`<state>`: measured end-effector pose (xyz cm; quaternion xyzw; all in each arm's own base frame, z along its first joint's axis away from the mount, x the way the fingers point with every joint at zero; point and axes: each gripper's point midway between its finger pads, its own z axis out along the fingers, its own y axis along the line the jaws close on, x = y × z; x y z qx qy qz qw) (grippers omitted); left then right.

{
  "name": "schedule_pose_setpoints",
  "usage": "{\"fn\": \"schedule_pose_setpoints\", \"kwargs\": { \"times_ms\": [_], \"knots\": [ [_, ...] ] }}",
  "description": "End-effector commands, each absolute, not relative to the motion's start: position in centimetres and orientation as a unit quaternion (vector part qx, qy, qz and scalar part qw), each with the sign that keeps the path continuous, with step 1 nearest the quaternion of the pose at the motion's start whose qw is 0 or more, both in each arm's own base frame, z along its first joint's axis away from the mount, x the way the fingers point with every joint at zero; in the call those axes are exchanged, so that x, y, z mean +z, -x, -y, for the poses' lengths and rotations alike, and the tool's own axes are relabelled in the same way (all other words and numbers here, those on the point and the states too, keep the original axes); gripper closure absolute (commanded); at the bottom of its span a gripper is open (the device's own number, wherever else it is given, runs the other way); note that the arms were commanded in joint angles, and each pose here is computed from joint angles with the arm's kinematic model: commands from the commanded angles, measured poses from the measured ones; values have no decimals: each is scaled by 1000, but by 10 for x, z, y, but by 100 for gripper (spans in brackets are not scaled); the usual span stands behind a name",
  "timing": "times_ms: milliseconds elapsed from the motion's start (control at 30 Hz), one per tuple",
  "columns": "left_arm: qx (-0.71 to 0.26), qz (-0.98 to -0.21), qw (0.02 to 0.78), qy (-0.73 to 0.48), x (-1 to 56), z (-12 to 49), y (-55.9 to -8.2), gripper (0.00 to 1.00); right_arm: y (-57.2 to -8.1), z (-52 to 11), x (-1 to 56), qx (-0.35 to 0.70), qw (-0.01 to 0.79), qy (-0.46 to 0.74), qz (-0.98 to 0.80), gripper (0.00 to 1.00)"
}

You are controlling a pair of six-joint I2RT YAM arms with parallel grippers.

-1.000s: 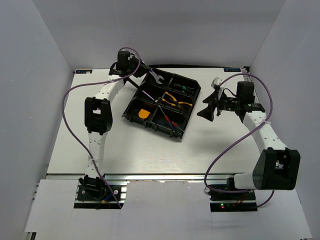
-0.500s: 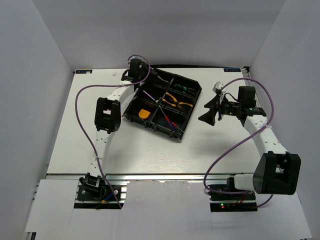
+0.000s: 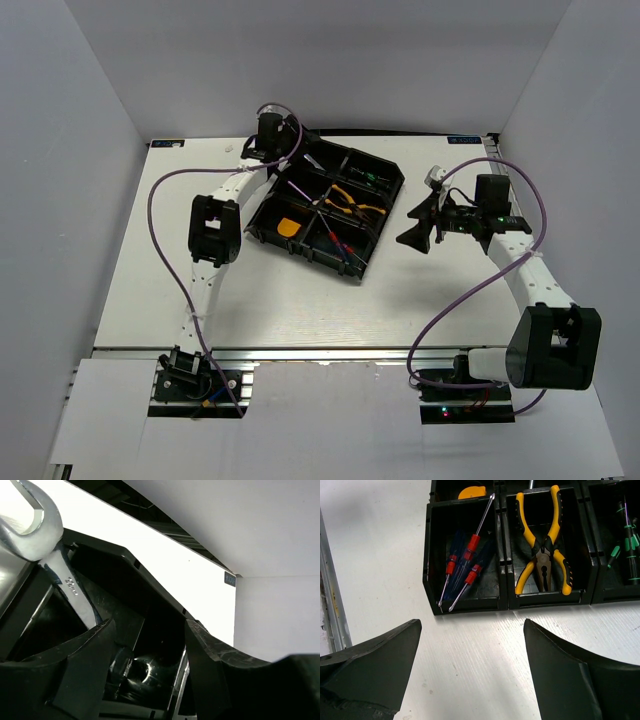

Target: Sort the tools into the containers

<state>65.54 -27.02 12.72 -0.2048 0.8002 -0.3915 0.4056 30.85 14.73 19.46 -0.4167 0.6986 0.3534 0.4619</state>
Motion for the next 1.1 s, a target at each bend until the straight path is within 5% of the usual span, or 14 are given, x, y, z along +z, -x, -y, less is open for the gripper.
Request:
{"fn": "schedule_pose_setpoints", "kwargs": {
  "times_ms": [0,300,467,567,633,767,1067],
  "knots": [
    [-424,-759,468,159,241,271,-645,31,-310,-148,214,344,483,429,-681,11],
    [-413,-730,541,60,347,247,-591,30,-326,-136,229,297,498,415,-701,10],
    [-413,-736,536,-7,352,218,-522,20,-340,-124,245,259,489,397,-732,11],
    [-425,-730,535,-31,345,196,-461,2,-349,-106,255,229,500,384,-742,11],
    [-421,-709,565,-44,367,180,-417,2,-358,-95,261,203,510,351,-759,11],
    [-389,-730,561,-42,322,161,-356,2,-365,-80,277,162,534,310,-770,11],
    [-359,-728,583,-41,305,140,-284,2,-367,-71,271,162,529,231,-801,11]
  ]
}}
